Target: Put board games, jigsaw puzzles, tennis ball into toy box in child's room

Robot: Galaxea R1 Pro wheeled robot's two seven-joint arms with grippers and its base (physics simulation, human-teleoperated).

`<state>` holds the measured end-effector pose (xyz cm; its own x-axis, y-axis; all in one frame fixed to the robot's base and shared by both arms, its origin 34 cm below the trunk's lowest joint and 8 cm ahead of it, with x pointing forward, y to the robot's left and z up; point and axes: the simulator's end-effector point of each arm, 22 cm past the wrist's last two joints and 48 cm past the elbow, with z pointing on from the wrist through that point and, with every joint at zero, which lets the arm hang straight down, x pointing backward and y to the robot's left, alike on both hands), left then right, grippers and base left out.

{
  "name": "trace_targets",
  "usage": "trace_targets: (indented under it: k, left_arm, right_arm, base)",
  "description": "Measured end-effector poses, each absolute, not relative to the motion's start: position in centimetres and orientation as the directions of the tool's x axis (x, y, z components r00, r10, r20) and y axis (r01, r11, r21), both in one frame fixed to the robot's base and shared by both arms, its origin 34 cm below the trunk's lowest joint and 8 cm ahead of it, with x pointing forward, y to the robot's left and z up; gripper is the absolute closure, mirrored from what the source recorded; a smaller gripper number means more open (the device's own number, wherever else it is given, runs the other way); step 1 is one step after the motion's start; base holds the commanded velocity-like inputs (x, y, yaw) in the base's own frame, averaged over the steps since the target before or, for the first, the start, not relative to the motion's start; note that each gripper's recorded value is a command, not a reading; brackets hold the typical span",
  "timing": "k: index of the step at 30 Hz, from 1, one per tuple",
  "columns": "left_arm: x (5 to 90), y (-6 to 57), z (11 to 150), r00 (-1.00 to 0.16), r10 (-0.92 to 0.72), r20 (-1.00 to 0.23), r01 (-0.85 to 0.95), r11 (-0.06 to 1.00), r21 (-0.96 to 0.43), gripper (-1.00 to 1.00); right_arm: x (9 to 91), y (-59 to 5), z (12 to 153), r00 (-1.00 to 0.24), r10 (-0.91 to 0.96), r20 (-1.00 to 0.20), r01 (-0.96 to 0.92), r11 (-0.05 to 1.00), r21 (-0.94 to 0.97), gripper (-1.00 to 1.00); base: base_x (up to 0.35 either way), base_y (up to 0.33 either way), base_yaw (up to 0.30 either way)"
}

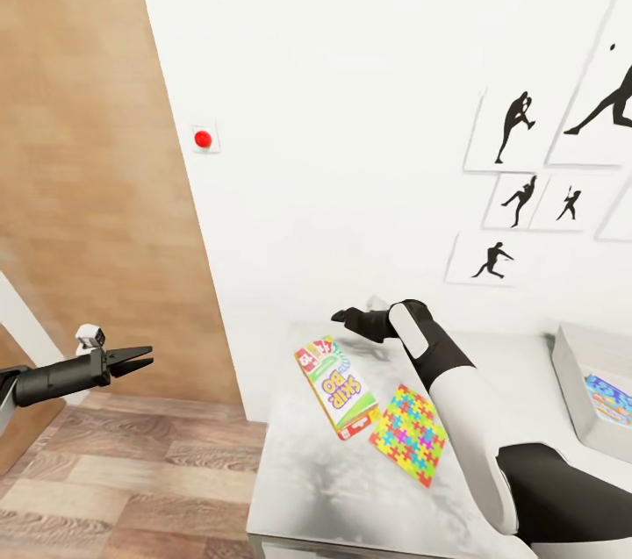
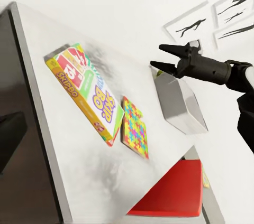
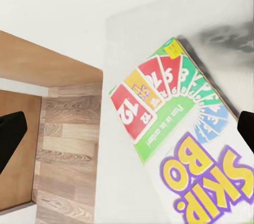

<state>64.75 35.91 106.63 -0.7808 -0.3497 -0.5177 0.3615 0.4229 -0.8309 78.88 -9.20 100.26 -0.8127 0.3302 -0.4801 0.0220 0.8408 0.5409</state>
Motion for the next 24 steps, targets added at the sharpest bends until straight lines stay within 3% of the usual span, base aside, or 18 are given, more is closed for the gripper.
trace_targets:
  k: [24]
  left_arm:
    - [65.0,35.8,104.4,-0.802,-0.349,-0.486,0.328,0.423,-0.845,-1.0]
  right_arm:
    - [78.8,-10.0,97.0,-0.831,0.312,-0.461,0.042,0.861,0.507,-1.0]
  base:
    - [0.006,0.007,0.0]
